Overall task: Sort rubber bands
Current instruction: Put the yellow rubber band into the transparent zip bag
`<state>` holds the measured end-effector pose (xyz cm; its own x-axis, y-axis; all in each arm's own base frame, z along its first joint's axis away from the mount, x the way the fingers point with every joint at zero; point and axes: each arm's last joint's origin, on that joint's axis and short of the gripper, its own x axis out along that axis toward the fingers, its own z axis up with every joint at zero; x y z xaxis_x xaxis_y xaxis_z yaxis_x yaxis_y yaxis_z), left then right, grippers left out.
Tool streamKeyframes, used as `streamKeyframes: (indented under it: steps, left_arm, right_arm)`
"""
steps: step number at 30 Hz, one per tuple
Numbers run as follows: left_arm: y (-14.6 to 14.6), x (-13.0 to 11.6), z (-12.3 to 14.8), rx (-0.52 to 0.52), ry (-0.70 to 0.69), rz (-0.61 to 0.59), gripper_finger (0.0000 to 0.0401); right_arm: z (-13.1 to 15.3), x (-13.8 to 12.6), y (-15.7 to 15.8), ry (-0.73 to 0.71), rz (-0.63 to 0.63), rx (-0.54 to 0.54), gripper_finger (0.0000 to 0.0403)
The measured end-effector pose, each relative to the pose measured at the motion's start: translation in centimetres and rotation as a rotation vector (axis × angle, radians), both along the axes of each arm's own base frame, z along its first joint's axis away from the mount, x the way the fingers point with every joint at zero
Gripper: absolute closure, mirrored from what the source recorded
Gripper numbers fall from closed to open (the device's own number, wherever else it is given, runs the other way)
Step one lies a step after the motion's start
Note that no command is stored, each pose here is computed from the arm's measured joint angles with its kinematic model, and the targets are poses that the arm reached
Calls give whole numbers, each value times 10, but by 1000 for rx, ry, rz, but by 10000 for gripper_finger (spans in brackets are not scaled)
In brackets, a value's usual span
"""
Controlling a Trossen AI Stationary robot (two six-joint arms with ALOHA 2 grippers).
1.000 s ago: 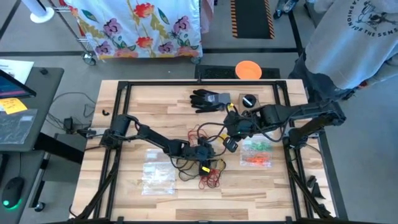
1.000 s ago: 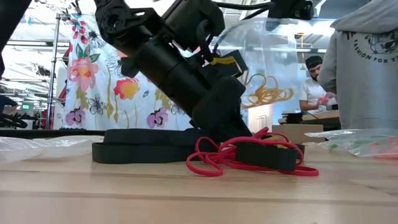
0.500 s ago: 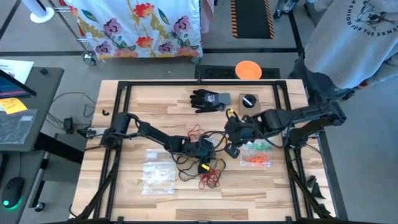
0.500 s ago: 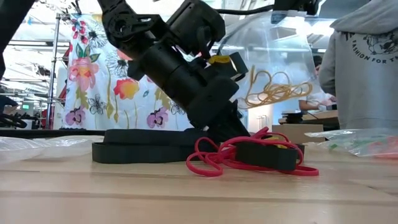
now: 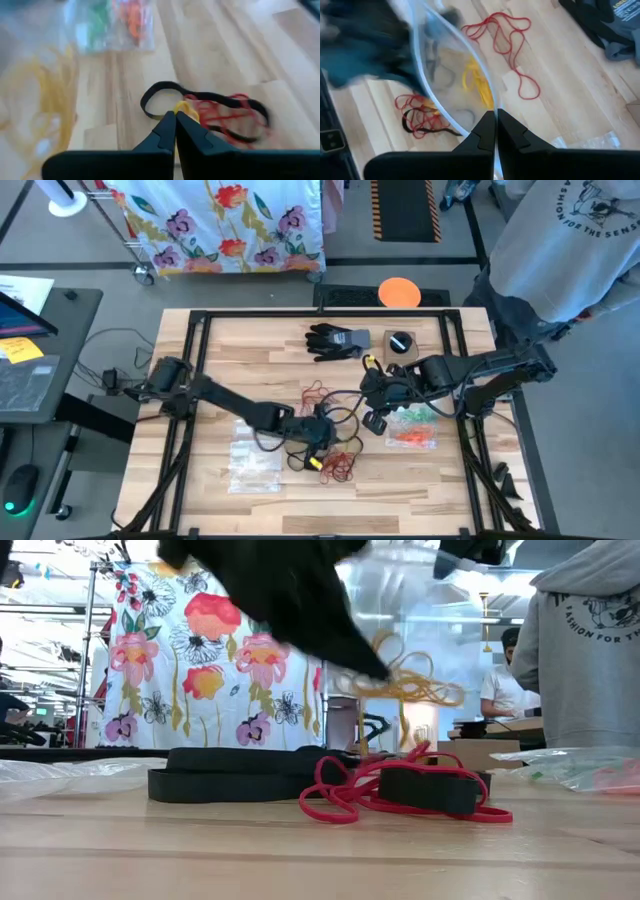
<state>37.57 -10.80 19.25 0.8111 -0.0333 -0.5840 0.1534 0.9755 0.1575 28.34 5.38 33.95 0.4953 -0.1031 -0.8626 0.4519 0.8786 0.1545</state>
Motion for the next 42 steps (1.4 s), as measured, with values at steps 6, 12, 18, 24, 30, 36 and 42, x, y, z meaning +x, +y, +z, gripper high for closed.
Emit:
streamKeyframes:
  steps: [6,12,18,24,30,36,42]
  left_arm:
    - [-32,-36,47,100,-141,-23,400]
    - [-37,-53,83,190,-307,106,401]
    - [-21,-51,99,230,-359,176,401]
    - [-18,-46,121,260,-439,179,401]
    - [-18,-43,148,301,-503,183,401]
    - [-16,-43,163,400,-516,239,401]
    - [1,-37,161,419,-476,281,401]
  right_arm:
    - [2,5,-8,-42,-39,13,394]
    - [4,13,-10,-125,-143,89,394]
    - [7,16,-9,-166,-156,109,394]
    - [7,17,-9,-177,-155,113,394]
    - [2,14,-5,-133,-173,129,394]
    - [-6,13,-6,-77,-135,166,394]
    - [-6,13,-7,-78,-143,166,394]
